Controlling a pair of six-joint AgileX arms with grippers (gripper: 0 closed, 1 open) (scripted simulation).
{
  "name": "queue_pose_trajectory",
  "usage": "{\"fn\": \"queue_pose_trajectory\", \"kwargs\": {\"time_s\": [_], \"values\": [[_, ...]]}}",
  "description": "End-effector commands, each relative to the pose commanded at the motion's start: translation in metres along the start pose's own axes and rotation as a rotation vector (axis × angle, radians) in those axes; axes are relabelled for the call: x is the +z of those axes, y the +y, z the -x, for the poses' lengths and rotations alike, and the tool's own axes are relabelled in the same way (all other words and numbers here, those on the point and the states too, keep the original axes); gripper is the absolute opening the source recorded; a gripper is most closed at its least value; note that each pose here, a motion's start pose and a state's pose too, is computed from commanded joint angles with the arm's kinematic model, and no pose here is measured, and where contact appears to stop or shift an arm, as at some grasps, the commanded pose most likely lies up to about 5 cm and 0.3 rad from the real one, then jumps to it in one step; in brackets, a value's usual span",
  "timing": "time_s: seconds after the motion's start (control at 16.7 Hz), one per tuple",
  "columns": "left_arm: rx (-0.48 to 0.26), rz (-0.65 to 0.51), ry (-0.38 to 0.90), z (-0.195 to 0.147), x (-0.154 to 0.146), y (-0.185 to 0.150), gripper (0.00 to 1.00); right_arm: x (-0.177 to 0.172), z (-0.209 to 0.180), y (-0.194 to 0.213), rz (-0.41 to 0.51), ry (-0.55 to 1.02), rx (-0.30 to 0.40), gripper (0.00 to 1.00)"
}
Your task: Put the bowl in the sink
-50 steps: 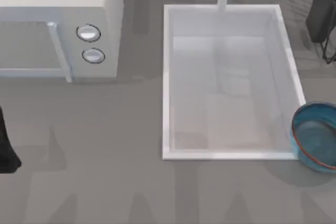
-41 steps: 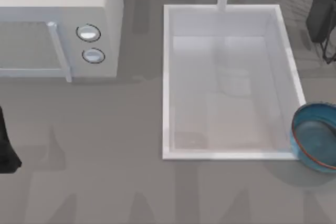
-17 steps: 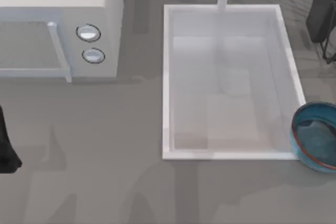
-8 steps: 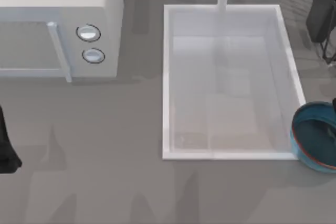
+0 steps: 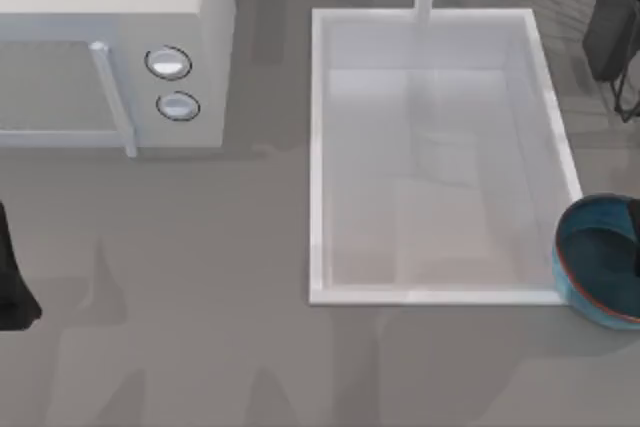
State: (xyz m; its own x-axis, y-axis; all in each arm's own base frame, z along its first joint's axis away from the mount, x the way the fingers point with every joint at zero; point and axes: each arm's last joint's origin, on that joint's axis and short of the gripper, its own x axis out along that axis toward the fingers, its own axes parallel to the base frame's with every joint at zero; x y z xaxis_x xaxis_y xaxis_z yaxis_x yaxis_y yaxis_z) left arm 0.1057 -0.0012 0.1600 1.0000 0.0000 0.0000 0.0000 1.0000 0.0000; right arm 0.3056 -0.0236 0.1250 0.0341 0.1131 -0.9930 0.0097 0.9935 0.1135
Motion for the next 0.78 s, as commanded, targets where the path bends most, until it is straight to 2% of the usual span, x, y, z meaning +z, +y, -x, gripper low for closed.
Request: {"fn": "queue_pose_trajectory", "kwargs": {"time_s": [0.66,0.78], "values": [[0.0,0.0,0.0,0.0,0.0,0.0,1.0,0.0,0.0,0.0,0.0,0.0,0.0,0.02],[0.0,0.0,0.0,0.0,0.0,0.0,1.0,0.0,0.0,0.0,0.0,0.0,0.0,0.0]]}}
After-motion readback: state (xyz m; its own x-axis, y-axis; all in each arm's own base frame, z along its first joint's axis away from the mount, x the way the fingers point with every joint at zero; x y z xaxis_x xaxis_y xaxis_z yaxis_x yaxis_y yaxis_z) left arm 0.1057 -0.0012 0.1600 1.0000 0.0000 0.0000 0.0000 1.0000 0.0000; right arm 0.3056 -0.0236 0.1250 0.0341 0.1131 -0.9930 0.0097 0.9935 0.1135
